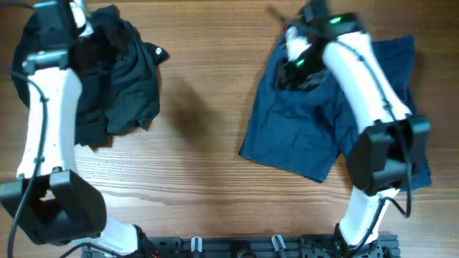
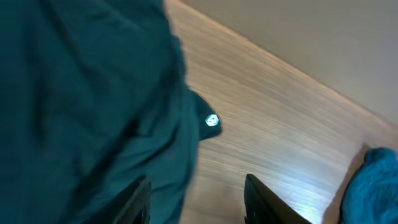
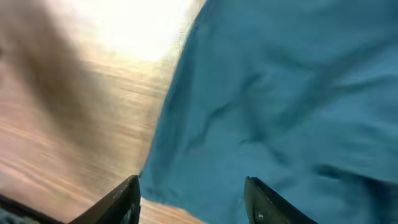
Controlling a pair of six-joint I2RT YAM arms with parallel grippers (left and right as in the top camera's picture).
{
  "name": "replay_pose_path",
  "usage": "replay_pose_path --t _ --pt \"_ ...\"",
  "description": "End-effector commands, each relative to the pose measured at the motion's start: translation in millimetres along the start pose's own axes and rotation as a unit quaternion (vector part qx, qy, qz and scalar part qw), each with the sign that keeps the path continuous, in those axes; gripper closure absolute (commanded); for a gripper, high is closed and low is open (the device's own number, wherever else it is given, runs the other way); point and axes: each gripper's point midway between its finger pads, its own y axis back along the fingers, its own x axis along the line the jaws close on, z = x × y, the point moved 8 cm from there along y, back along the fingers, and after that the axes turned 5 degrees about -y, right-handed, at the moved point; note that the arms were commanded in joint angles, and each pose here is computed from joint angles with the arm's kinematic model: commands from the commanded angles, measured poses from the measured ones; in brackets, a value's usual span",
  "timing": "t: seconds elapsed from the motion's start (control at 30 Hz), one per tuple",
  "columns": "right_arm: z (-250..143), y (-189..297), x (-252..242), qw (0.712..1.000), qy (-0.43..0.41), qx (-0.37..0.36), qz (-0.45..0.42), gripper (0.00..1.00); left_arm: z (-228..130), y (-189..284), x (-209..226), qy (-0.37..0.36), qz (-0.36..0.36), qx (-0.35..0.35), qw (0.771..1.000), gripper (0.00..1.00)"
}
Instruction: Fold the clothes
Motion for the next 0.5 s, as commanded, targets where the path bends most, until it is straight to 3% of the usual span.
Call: replay_pose_path --t 0.0,0.1,0.17,0.23,0.47 --pt "-20 -44 13 0.998 -0.030 0.034 -0.041 0.49 7 13 2 -0.003 -0.028 -0.008 1.000 0.52" --pt "-34 -72 22 0.997 -0.029 0.042 -0.059 0.59 7 13 3 -0.002 -0.028 -0.009 1.000 0.52" --pt "-41 -87 24 0.997 -0.025 0.045 -0.062 0.83 7 13 3 -0.002 -0.028 -0.008 1.000 0.53" --pt "-47 -99 23 0.997 -0.025 0.046 -0.063 0.96 6 13 3 -0.001 -0.027 -0.006 1.000 0.53" --pt "-61 -131 13 0.996 0.012 0.059 -0.070 0.96 5 13 3 -0.001 -0.027 -0.004 1.000 0.55"
